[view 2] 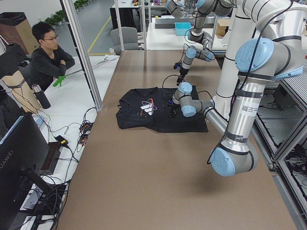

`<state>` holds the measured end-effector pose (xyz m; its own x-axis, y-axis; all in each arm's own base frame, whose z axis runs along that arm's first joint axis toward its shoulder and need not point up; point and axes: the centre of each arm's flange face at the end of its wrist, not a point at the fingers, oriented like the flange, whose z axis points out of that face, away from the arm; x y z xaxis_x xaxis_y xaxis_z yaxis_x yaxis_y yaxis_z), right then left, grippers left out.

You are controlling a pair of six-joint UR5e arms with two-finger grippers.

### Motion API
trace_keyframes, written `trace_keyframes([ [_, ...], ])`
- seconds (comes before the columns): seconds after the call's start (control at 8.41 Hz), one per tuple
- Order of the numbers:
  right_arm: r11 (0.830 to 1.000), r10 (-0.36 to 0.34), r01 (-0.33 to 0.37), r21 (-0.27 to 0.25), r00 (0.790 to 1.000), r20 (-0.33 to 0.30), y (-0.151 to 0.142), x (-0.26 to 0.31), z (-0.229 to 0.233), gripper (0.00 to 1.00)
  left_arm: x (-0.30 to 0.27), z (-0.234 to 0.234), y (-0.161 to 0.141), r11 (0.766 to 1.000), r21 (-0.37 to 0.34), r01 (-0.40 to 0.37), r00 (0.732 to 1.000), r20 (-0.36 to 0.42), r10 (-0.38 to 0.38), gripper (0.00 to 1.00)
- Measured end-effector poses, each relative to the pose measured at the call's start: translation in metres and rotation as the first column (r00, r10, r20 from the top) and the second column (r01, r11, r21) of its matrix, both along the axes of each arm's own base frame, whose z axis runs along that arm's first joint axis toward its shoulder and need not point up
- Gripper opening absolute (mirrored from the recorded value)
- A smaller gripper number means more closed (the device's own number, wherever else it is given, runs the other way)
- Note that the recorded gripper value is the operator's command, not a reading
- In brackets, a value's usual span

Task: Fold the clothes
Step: 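Move both grippers down to the shirt's hem corners nearest the robot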

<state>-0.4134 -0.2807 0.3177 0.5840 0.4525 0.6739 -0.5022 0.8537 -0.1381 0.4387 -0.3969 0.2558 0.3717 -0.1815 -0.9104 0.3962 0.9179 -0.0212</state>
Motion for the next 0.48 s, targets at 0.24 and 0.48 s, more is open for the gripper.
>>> trace_keyframes([
  [0.24,0.996,-0.084,0.081,-0.035,0.994,-0.072,0.052,-0.007,0.037,0.6,0.001,-0.002,0.002,1.0,0.009,-0.002,1.0,-0.001,0.002,0.94],
  [0.48,0.991,-0.127,0.123,-0.048,0.987,-0.098,0.098,-0.021,0.052,0.58,0.002,-0.003,0.005,1.0,0.02,0.001,1.0,0.001,-0.001,0.94],
])
